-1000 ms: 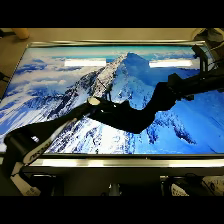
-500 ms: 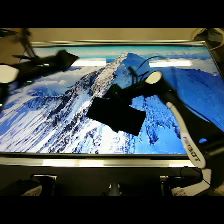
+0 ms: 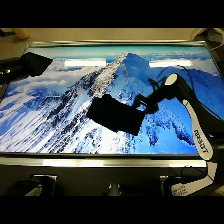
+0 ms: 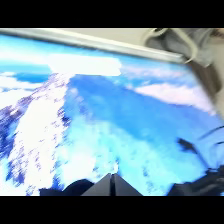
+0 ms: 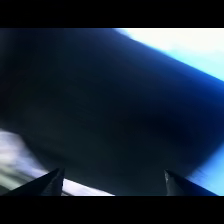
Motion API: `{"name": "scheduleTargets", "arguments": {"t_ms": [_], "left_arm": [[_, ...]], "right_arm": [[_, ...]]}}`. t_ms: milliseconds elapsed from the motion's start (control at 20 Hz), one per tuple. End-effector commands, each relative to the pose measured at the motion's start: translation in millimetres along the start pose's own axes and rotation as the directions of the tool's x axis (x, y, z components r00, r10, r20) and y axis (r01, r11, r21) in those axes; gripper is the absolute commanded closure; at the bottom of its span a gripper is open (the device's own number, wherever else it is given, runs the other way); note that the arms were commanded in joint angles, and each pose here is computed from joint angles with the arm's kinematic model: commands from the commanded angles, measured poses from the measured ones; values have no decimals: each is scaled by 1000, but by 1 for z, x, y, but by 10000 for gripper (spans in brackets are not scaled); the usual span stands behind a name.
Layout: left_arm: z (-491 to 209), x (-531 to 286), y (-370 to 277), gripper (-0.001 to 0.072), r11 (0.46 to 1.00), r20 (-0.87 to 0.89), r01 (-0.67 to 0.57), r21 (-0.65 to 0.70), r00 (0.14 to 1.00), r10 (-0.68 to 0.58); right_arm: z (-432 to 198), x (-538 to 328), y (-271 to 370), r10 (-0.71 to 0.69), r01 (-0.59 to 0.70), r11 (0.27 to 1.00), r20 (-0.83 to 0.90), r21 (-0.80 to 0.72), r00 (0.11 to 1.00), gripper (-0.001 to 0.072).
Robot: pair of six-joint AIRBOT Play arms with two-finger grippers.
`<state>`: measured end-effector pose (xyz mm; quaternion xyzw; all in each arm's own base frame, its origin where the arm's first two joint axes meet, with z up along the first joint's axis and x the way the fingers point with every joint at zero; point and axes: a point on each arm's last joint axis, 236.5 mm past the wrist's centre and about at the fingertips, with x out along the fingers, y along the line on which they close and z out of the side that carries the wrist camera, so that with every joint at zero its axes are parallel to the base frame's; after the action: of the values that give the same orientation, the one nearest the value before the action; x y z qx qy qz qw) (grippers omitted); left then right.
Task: Fold the shirts.
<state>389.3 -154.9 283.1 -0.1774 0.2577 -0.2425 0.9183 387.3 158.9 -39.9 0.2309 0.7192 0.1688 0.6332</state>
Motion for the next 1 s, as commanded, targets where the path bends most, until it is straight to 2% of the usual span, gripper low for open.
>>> {"name": "scheduleTargets", "arguments": {"t_ms": [0,150,200,250,300,350,500,600,700,800,950], "left_arm": [[-10,-2,8,684,999,-35,-37,13,999,37],[-10,-2,8,684,999,-36,-37,-5,999,37],[-10,-2,8,684,999,-35,-37,-5,999,37],[-10,-2,8,684,999,-35,-38,-5,999,37],[-10,-2,8,684,999,-35,-38,-5,999,38],[-10,-2,8,683,999,-35,-38,-4,999,38],[-11,-1,9,684,999,-38,-39,-6,999,39],[-12,2,11,684,999,-45,-41,-9,998,41],[-14,7,14,683,999,-56,-45,-14,997,44],[-17,12,17,684,999,-67,-48,-19,997,47],[-18,14,19,683,999,-73,-50,-22,996,48]], "right_arm": [[-38,15,-54,-55,65,993,-108,95,993,28],[-29,66,-30,43,-41,989,-15,144,999,22],[-24,75,-24,53,-54,987,7,154,999,46],[-14,77,-14,89,-94,984,42,150,995,230],[-1,71,-3,131,-142,981,88,134,987,567],[17,54,6,174,-192,974,145,119,974,692],[76,-44,11,265,-288,957,314,29,912,692],[101,-123,-32,222,-265,963,426,44,877,692],[94,-179,-105,113,-219,961,477,171,872,691],[57,-212,-181,27,-194,928,461,318,887,691],[-18,-241,-285,-115,-137,812,386,567,915,691]]}}
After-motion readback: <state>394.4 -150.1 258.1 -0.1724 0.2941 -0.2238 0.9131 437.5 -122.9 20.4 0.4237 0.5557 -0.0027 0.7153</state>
